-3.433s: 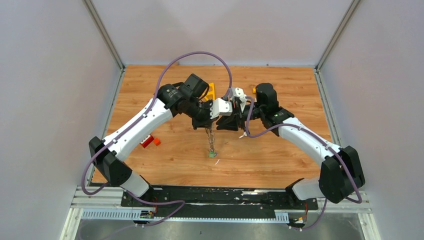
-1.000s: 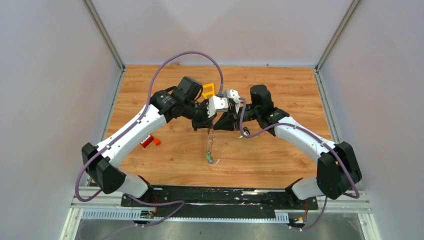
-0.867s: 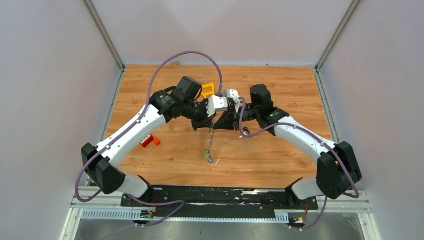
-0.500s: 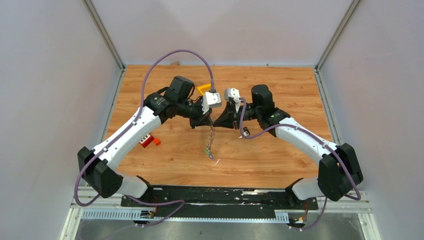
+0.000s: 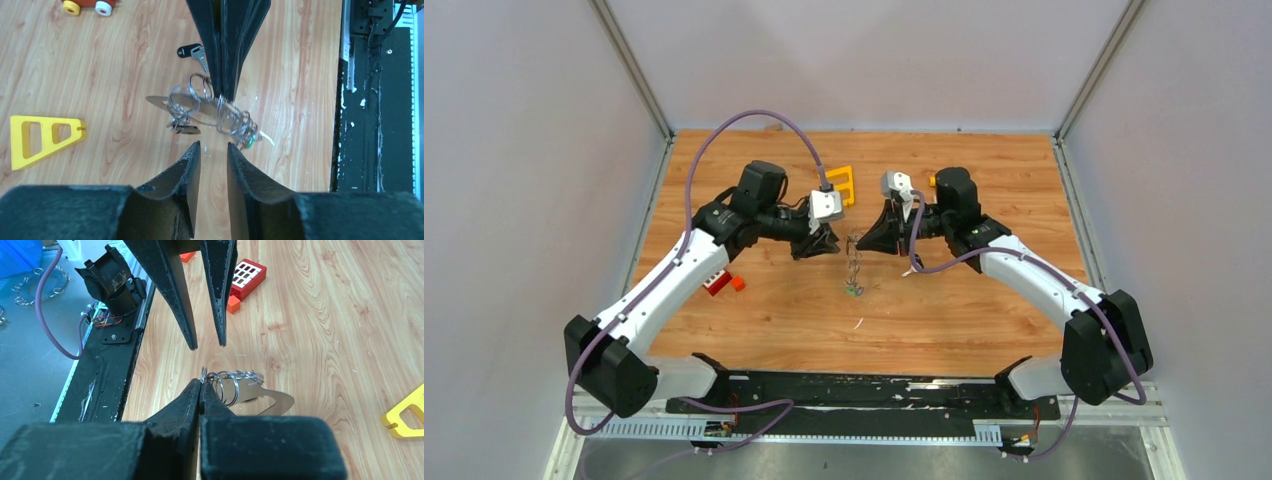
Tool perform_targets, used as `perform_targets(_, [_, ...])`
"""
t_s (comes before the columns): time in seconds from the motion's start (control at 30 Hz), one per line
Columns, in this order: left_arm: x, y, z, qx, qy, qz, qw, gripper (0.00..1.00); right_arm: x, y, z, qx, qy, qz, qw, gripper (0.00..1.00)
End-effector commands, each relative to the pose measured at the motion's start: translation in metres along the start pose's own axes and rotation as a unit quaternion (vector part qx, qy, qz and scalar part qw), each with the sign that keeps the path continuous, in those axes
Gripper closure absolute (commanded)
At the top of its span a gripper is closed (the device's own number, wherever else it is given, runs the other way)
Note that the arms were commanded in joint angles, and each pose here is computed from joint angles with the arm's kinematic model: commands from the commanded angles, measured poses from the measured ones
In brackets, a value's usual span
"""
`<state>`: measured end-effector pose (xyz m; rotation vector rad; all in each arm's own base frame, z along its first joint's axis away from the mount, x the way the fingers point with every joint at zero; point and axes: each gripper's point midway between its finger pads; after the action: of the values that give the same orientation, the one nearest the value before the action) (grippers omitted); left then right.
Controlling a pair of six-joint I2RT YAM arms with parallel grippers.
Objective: Put the keys on the keyring
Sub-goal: Adjust the keyring.
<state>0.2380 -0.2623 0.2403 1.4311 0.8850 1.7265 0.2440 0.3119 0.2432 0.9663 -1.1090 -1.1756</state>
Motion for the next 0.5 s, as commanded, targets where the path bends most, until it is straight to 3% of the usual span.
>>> perform_targets(0.0, [0.011,0.02,0.0,-0.065,0.008,-0.075,0.995,0.65,0.007,0.025,0.011,0.017,0.014,-0.031,0.999,1.0])
perform_targets(0.13, [0.006,0.024,-0.008,-0.109,0.009,-0.129,0.986,0.61,0.009,0.03,0.011,0.003,0.014,-0.042,0.999,1.0])
perform_targets(0.47, [-0.004,0.036,-0.011,-0.11,0.011,-0.213,0.971,0.63,0.009,0.04,0.017,-0.035,0.041,-0.072,0.996,1.0])
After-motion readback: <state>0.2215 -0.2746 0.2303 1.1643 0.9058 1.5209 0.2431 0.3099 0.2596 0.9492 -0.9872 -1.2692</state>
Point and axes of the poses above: each gripper's point midway between its finger pads, its own x axis back along the fingers, its own z axis along the line the jaws close on, y = z × x, and after that the axes turned 7 degrees about -x, right-handed
